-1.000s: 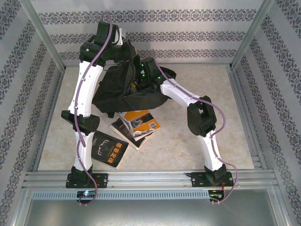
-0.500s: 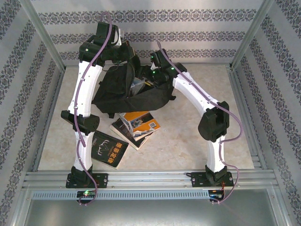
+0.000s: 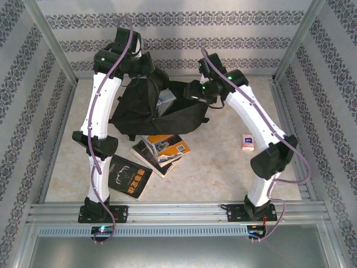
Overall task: Pack the student bag
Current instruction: Pick up the personal item from the middle-right of the table.
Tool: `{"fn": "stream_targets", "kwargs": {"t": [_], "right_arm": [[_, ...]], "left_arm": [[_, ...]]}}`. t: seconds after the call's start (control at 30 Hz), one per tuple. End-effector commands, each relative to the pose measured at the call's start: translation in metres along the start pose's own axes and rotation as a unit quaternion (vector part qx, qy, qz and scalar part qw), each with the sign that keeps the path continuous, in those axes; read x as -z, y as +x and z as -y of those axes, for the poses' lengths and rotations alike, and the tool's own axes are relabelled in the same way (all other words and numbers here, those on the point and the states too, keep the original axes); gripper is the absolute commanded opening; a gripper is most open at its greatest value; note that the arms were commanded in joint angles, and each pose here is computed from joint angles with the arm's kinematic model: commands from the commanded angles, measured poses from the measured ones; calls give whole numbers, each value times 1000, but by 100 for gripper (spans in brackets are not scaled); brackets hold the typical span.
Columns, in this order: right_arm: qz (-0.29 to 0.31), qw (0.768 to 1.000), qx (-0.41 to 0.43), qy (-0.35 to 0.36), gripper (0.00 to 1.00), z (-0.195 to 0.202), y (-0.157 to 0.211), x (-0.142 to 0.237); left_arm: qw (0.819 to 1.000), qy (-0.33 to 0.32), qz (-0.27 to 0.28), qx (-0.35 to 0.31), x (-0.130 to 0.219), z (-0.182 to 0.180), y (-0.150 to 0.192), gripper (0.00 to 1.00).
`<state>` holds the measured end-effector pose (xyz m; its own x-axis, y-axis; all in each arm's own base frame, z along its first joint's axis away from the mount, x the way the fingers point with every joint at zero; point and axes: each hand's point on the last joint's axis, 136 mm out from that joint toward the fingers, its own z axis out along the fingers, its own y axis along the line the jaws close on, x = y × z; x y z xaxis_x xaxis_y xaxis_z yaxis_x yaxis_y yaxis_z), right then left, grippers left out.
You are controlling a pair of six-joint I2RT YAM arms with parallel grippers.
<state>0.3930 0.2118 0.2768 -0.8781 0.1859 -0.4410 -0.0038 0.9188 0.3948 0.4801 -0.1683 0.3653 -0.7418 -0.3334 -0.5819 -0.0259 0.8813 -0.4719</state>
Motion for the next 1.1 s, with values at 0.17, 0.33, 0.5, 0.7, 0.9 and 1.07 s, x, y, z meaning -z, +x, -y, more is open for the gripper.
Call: {"fn": "stream_targets", "kwargs": {"t": [0.17, 0.33, 0.5, 0.7, 0.9, 1.07], "right_arm": [[7, 993, -43, 113, 63, 115, 21, 24], [6, 983, -81, 162, 81, 168, 38, 23], [5, 969, -112, 220, 85, 219, 57, 17], [2, 952, -169, 257, 96, 264, 70, 10], [-17, 943, -181, 280, 98, 288, 75, -8], [-49, 939, -182, 286, 98, 303, 83, -23]], "left_arm": [[997, -10, 82, -12, 27, -8, -39, 0], [993, 35, 117, -5, 45, 1, -62, 0], [988, 47, 149, -5, 70, -6, -80, 0], [986, 23, 166, 19, 89, -42, -96, 0], [982, 27, 185, 30, 103, -54, -109, 0], [986, 27, 161, 27, 94, -58, -101, 0]]}}
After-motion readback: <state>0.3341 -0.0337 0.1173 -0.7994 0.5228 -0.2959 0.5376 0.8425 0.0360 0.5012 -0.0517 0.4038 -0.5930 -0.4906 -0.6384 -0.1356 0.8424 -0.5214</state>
